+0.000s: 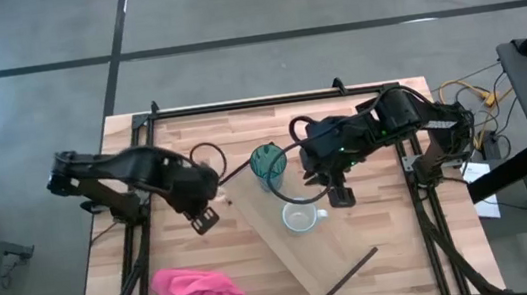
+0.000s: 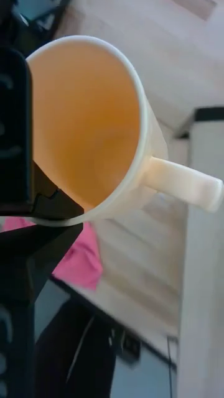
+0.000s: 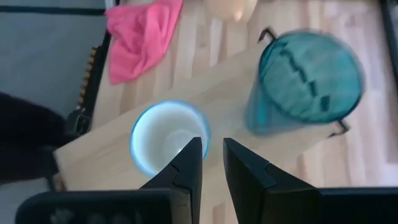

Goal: Stack small to large cups/mugs on shelf
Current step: Put the yellow mug on the shelf

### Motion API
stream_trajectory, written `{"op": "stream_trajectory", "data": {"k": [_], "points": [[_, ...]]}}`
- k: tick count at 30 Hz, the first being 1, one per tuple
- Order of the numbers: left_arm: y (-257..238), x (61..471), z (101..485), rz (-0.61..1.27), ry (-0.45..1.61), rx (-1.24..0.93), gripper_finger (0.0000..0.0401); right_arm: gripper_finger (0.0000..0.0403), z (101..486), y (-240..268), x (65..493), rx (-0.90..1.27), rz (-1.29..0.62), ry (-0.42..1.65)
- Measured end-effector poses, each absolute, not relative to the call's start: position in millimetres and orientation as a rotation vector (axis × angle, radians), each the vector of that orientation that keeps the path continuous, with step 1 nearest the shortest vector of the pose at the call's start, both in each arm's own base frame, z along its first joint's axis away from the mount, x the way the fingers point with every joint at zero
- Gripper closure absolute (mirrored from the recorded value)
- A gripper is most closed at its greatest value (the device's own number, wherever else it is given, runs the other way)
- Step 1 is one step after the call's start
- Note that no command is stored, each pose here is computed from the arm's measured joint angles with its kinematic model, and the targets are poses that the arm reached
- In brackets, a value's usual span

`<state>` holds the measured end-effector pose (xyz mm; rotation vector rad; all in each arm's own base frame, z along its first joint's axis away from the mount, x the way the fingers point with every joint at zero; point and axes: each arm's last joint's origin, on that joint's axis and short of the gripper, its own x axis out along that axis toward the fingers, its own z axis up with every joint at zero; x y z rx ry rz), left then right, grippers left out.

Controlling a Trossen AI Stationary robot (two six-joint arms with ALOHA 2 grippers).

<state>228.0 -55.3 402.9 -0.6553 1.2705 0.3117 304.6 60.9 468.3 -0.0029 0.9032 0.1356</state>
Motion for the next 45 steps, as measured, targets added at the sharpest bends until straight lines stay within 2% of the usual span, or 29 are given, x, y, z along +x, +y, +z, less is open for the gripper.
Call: {"op": "stream_trajectory", "data": {"k": [6,13,22,34,45], "points": [[-54,224,429,0.255,1.169,-0.685,0.0401,0.0344,474,59,312,-0.064,0.063,0.802],[-56,229,446,0.15,1.037,-0.666,0.0401,0.0344,484,58,321,-0.079,0.071,0.665],[-57,234,456,0.075,0.937,-0.641,0.0401,0.0343,483,46,325,-0.069,0.037,0.665],[-57,236,457,0.072,0.918,-0.641,0.0401,0.0288,484,50,339,-0.031,0.114,0.551],[-58,242,463,0.027,0.827,-0.602,0.0401,0.0282,460,53,360,0.025,0.109,0.543]]}}
